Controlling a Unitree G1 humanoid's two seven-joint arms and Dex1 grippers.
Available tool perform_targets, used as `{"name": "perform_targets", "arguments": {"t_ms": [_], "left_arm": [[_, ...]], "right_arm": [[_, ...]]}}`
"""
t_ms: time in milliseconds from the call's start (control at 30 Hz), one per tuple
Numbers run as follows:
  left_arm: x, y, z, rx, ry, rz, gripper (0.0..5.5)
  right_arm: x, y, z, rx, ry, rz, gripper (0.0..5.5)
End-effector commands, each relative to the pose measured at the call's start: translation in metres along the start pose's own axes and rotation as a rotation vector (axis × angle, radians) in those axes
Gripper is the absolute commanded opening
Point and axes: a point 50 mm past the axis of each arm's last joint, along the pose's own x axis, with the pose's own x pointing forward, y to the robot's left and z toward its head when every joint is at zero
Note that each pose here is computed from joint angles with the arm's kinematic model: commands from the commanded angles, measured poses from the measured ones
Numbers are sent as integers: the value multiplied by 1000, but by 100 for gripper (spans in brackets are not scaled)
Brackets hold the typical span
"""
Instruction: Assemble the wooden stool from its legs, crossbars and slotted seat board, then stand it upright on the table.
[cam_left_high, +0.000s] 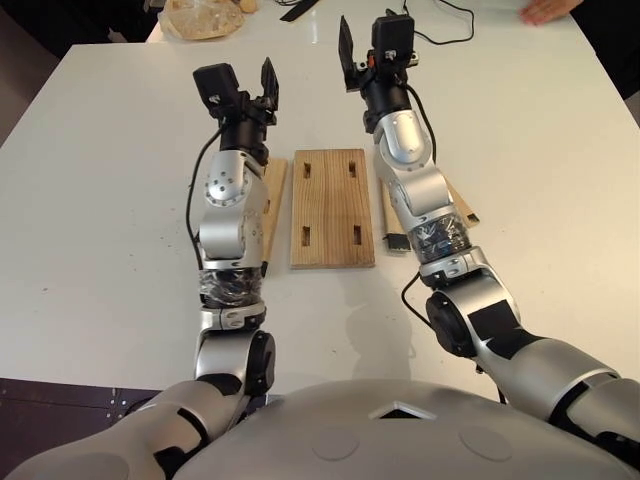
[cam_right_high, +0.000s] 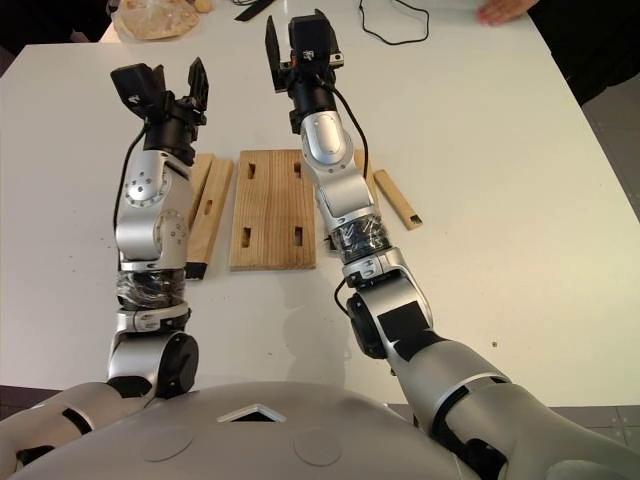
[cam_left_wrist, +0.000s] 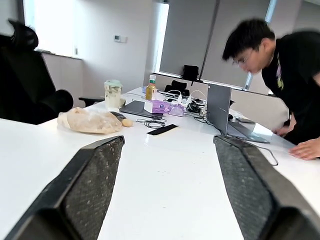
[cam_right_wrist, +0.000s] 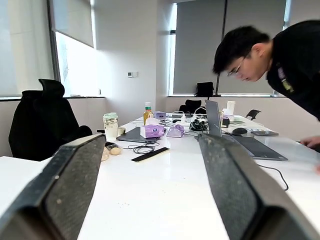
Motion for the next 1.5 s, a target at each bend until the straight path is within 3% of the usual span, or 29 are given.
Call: {"name": "perform_targets", "arguments": {"t_ms": [33, 367, 567, 667, 800, 967, 1233, 1500], "left_arm": [[9, -29, 0, -14, -19, -29, 331], [20, -37, -11, 13, 4, -18, 331], [19, -33, -4, -21, 9, -17, 331], [9, -10, 4, -42, 35, -51, 331], [-31, 55, 8, 112, 141, -184, 331], [-69, 130, -3, 282, 363, -194, 331], [-110, 183, -30, 299, 633, -249, 331], [-119, 189, -31, 289, 731, -348, 331]], "right_arm": [[-5, 21, 0, 80, -5, 8, 338], [-8, 28, -10, 51, 64, 42, 338], [-5, 34, -2, 46, 24, 66, 338], [-13, 29, -12, 43, 69, 35, 338], [-22, 27, -21, 101, 126, 38, 338], [-22, 28, -19, 187, 145, 4, 338], [-22, 41, -20, 232, 159, -17, 338], [-25, 46, -17, 242, 139, -36, 338]]}}
